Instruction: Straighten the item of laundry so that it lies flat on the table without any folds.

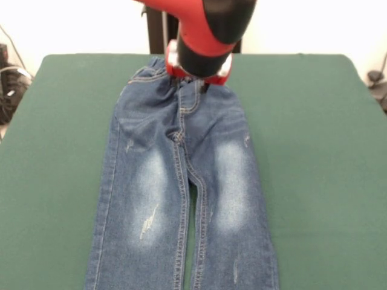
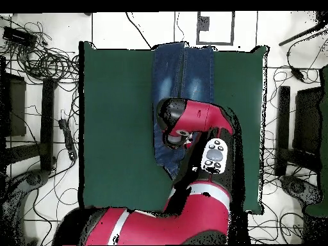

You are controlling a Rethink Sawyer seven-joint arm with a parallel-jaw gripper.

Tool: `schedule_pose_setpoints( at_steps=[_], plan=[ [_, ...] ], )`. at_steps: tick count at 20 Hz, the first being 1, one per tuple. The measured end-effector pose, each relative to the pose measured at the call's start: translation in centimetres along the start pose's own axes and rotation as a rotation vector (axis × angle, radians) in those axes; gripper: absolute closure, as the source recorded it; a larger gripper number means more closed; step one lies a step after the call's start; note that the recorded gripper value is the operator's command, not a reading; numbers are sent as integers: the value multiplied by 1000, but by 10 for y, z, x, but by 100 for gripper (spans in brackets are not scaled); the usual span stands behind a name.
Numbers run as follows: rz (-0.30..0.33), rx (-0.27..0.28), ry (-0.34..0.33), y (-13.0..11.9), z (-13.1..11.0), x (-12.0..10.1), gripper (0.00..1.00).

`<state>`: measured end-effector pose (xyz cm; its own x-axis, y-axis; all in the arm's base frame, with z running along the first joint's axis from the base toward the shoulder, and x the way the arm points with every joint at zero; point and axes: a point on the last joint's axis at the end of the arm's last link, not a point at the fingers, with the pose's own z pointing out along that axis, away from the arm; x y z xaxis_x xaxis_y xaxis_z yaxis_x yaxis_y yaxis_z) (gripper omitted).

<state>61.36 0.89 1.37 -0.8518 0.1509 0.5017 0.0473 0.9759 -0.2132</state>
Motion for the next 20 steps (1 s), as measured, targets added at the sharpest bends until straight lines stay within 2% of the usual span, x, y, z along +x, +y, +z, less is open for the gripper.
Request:
schedule_pose_setpoints(
  at_steps=[3,7,9,10,14,16,20],
  plan=[
    [-4,2,28,3,17,3,0],
    [1,-10,77,3,20,15,0],
    [6,-20,110,3,14,24,0],
    [11,-33,149,2,3,35,0],
    [17,-50,195,0,-17,49,0],
    [23,-63,219,-4,-40,61,0],
    [30,-78,202,-7,-58,66,0]
  ],
)
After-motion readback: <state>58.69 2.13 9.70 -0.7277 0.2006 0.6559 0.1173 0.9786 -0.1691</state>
